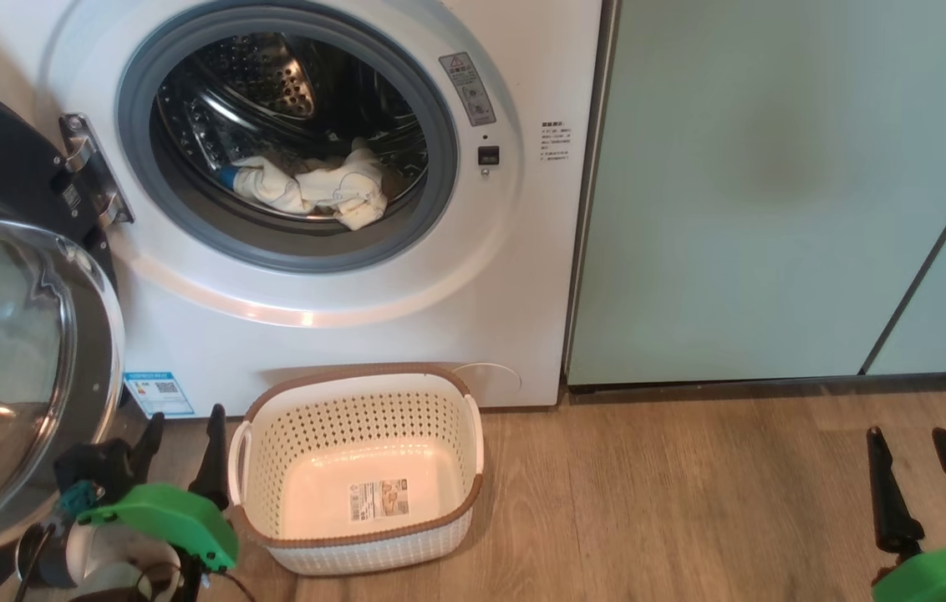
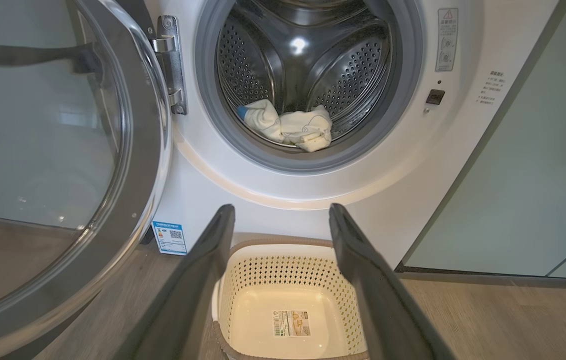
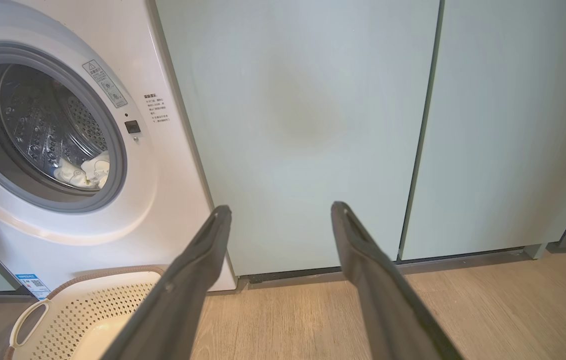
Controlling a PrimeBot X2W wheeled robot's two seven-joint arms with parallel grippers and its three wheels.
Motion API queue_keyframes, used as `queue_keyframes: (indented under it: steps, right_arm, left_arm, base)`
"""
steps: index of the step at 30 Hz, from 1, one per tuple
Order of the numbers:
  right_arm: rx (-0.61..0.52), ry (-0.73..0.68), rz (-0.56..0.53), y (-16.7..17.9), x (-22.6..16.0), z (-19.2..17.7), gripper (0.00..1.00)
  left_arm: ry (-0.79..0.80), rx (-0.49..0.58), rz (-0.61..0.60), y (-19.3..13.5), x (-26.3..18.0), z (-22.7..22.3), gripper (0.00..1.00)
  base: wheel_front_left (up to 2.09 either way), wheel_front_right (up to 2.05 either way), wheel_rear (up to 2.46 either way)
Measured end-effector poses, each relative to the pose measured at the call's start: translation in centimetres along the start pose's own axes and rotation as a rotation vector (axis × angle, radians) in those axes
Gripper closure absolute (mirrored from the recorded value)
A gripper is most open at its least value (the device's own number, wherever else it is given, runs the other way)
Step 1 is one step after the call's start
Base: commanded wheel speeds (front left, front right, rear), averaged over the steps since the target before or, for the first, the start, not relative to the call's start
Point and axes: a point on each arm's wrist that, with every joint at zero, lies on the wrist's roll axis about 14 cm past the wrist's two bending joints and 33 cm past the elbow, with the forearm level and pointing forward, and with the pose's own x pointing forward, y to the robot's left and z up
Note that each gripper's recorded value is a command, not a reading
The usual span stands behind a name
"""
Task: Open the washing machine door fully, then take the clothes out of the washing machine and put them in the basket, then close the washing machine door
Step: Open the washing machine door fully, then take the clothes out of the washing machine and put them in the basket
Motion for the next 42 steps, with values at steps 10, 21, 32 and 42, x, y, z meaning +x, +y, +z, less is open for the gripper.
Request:
queue_keyframes:
  steps: [10, 21, 32, 42]
  right_arm:
    - [0.000, 0.004, 0.010, 0.3, 0.3, -0.1, 0.00]
    - [0.000, 0.011, 0.014, 0.5, 0.4, -0.3, 0.00]
    - [0.000, 0.024, 0.018, 0.6, 0.6, -0.7, 0.00]
    - [0.000, 0.031, 0.021, 0.7, 0.8, -0.9, 0.00]
  left_arm:
    - [0.009, -0.004, -0.003, 0.0, -0.2, -0.3, 0.00]
    - [0.028, -0.010, -0.003, 0.0, -0.2, -0.7, 0.00]
    - [0.047, -0.016, -0.002, 0.1, -0.2, -1.1, 0.00]
    - [0.041, -0.020, -0.004, 0.1, 0.1, -1.0, 0.00]
  base:
    - [0.00, 0.00, 0.00]
    - [0.36, -0.36, 0.00]
    - [1.74, -1.74, 0.00]
    - [1.73, -1.66, -0.07]
